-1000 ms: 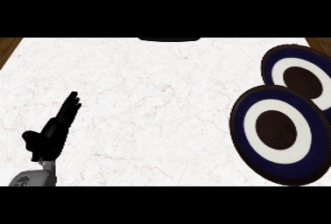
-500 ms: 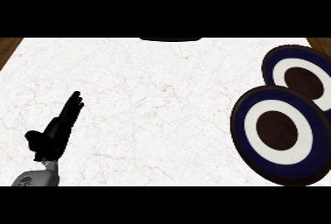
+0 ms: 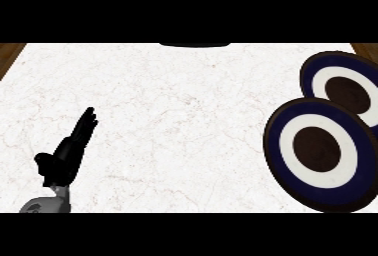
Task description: Pick the tomato from the plate and place it in the plate
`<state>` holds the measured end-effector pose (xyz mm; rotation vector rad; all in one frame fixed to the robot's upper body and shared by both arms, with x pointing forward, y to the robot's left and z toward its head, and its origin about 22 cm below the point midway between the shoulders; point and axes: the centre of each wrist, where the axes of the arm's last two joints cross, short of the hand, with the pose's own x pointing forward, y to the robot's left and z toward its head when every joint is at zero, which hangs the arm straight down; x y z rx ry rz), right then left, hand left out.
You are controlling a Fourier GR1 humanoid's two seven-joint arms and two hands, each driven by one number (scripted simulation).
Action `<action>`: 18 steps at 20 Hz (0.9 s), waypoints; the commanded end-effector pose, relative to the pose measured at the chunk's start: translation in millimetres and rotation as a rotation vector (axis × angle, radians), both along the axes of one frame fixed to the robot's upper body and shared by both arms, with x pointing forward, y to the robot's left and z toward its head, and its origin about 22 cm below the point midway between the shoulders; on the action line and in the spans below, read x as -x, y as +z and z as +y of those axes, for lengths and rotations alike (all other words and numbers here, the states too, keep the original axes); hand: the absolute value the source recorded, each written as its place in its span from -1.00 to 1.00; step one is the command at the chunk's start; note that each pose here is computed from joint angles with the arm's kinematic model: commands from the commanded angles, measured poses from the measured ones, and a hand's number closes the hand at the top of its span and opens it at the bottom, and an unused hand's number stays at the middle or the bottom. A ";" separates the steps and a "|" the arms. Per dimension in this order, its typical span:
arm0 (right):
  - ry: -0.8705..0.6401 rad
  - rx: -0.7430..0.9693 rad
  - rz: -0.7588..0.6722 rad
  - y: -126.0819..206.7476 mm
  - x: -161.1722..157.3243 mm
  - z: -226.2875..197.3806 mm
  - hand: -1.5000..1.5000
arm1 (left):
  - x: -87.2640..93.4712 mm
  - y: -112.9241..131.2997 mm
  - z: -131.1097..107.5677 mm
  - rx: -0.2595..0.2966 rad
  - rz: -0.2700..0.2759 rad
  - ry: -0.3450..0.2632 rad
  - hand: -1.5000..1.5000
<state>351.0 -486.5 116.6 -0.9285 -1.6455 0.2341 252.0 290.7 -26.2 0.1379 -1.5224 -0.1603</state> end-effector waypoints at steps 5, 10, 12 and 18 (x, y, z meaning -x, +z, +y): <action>-0.034 -0.130 0.085 -9.5 -29.2 32.1 -1.00 | -9.8 8.3 6.3 0.000 -0.014 -0.002 0.00; -0.064 -0.337 -0.138 -1.4 -9.1 -0.6 -1.00 | -8.9 6.9 9.5 0.000 0.002 0.007 0.00; -0.103 -0.436 -0.193 -4.7 -1.7 -9.6 -1.00 | -7.2 16.5 13.3 -0.010 -0.021 -0.005 0.00; -0.064 -0.629 -0.273 -15.8 55.2 -63.0 -1.00 | -3.9 9.7 2.8 0.000 -0.011 0.017 0.00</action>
